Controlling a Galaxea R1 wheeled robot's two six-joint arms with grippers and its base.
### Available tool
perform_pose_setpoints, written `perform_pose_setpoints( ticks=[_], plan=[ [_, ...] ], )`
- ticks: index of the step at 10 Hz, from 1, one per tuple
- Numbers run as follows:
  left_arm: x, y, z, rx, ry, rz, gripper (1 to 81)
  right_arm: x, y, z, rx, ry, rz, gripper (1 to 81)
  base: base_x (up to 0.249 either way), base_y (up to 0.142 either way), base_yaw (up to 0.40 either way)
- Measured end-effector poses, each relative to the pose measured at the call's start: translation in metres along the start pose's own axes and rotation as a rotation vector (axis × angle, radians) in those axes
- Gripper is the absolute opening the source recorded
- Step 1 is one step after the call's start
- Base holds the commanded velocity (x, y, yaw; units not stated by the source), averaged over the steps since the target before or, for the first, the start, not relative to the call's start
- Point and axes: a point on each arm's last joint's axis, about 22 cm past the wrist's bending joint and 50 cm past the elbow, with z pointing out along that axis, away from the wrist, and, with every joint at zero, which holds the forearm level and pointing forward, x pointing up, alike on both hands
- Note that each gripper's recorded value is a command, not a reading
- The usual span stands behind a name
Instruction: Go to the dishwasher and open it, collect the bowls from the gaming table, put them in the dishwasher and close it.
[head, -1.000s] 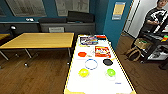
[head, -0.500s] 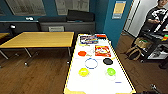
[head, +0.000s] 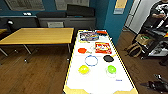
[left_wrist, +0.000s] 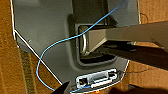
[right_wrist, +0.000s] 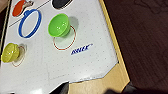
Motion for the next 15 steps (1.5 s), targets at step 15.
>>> perform_pose_setpoints(
  ticks=[15],
  plan=[
    [-0.023, 0.000, 0.004, -0.004, -0.067, -0.029, 81.1, 0.148, -0.060, 0.088, 0.075, 0.167, -0.016, 81.1, 0.000, 0.000, 0.000]
  ],
)
